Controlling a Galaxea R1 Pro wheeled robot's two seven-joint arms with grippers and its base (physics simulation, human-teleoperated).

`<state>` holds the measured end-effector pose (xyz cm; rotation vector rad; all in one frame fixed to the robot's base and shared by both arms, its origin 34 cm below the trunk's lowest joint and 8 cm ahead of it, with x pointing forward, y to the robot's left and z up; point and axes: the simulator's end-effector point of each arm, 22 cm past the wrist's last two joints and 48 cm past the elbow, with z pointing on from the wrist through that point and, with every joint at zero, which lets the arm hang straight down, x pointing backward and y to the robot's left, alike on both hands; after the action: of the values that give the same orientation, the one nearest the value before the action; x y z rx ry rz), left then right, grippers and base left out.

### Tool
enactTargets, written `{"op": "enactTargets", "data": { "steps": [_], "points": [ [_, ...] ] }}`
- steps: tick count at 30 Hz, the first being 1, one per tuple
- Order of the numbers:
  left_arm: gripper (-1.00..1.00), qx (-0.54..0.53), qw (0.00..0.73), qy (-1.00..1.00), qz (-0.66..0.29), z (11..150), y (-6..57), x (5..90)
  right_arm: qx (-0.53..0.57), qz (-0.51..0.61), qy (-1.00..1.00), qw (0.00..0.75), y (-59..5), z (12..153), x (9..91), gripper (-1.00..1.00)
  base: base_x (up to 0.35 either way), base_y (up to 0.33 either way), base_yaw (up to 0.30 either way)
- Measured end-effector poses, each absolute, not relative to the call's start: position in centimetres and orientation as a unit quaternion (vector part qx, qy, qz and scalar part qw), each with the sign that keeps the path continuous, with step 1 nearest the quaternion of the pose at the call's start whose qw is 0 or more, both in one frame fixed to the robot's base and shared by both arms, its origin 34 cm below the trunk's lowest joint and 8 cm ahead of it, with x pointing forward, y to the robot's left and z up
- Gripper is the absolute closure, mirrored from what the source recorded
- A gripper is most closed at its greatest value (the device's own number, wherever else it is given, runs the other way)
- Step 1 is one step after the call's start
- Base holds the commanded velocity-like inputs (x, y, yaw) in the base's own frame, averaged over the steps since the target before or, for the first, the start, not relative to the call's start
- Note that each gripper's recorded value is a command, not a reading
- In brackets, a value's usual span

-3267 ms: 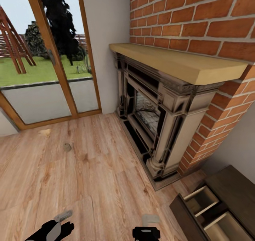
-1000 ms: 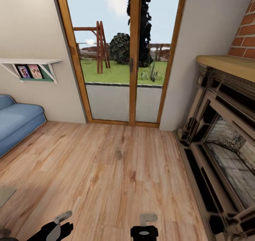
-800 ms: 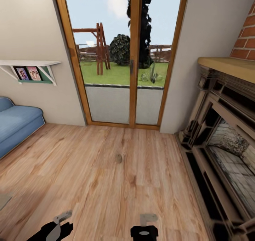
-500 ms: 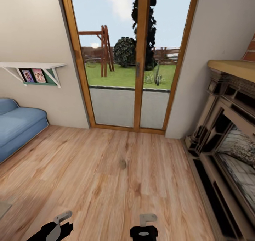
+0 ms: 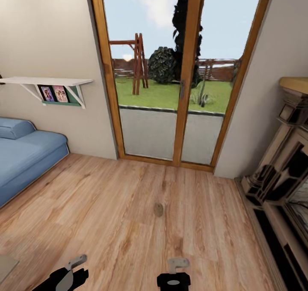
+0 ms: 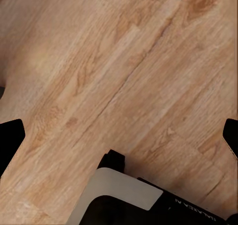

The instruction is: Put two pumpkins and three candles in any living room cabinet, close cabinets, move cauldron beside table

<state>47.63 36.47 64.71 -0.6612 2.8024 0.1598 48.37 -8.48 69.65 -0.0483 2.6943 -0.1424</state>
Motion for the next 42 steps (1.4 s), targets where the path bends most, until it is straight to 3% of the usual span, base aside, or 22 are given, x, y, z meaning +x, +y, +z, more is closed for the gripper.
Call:
{"op": "enactTargets", "data": {
  "steps": [37,42],
  "points": [
    [-1.0,-0.226,0.128,0.965,0.048,64.7,36.0,47.7,-0.01,-0.048,0.972,0.23,-8.3,70.0,48.9,-1.0,0.325,0.09,0.0],
    [-1.0,-0.223,0.099,0.969,0.028,64.8,35.1,47.6,-0.038,-0.049,0.979,0.194,-7.9,70.8,49.9,-1.0,0.262,0.002,0.0]
  ]
}}
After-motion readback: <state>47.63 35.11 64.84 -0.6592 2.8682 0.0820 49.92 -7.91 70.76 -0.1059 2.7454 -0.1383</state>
